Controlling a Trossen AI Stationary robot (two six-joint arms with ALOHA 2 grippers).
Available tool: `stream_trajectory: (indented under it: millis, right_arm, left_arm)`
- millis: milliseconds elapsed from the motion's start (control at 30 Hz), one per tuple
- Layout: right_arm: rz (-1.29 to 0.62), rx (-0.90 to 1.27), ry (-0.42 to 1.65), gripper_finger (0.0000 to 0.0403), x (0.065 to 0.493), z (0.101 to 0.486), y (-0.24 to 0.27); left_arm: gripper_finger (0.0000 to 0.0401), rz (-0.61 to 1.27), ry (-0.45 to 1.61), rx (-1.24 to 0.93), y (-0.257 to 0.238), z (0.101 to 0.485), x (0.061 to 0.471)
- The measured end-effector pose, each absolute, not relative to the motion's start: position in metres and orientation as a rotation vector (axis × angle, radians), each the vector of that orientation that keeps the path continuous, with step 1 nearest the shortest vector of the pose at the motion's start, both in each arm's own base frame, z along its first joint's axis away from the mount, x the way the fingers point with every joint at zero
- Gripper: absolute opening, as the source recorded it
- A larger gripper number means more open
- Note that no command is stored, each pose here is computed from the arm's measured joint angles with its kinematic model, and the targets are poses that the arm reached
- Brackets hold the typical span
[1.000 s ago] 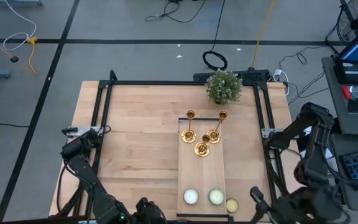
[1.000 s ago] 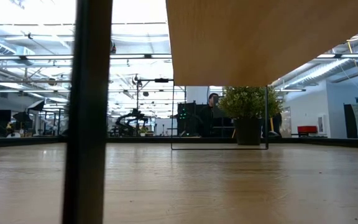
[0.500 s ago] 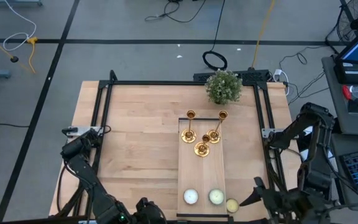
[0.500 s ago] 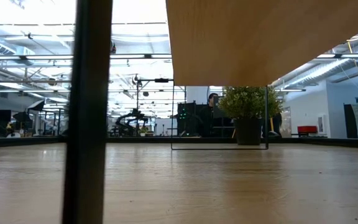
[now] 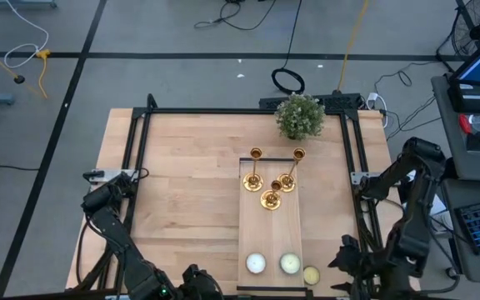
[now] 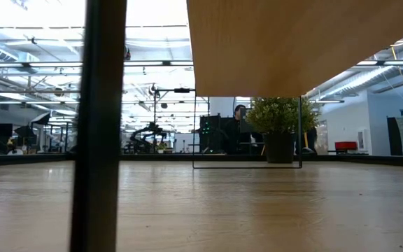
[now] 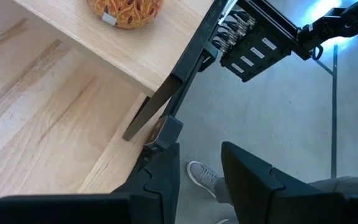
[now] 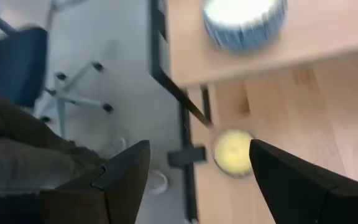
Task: Pick & Place candle stick holders
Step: Put the red patterned scented candle on the shelf
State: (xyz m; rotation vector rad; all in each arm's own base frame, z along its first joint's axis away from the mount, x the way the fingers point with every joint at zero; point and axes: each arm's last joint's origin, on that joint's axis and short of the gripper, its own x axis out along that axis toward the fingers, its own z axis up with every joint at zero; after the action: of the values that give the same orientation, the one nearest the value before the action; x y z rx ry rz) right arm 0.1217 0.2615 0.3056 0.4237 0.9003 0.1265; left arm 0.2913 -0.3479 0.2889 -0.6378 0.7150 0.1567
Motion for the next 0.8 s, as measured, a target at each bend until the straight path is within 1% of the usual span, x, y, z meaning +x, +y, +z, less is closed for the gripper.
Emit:
stream_trajectory:
  millis: [200, 400, 500, 600, 800]
  right_arm:
    - [0.078, 0.429, 1.003, 0.0275, 0.118, 0.272, 0.256]
    - [0.061, 0.471, 0.999, 0.0275, 0.120, 0.244, 0.253]
    - [0.063, 0.498, 0.994, 0.0275, 0.122, 0.234, 0.252]
    - [0.067, 0.527, 1.040, 0.0275, 0.123, 0.225, 0.250]
    - [0.063, 0.522, 1.060, 0.0275, 0.124, 0.219, 0.247]
  left_arm:
    - [0.0122, 0.157, 0.715, -0.637, -0.348, 0.289, 0.291]
    - [0.0122, 0.157, 0.716, -0.636, -0.348, 0.289, 0.291]
    - [0.0122, 0.157, 0.716, -0.635, -0.348, 0.289, 0.291]
    - [0.0122, 0.153, 0.718, -0.627, -0.348, 0.289, 0.291]
    - [0.0122, 0.151, 0.719, -0.621, -0.348, 0.289, 0.291]
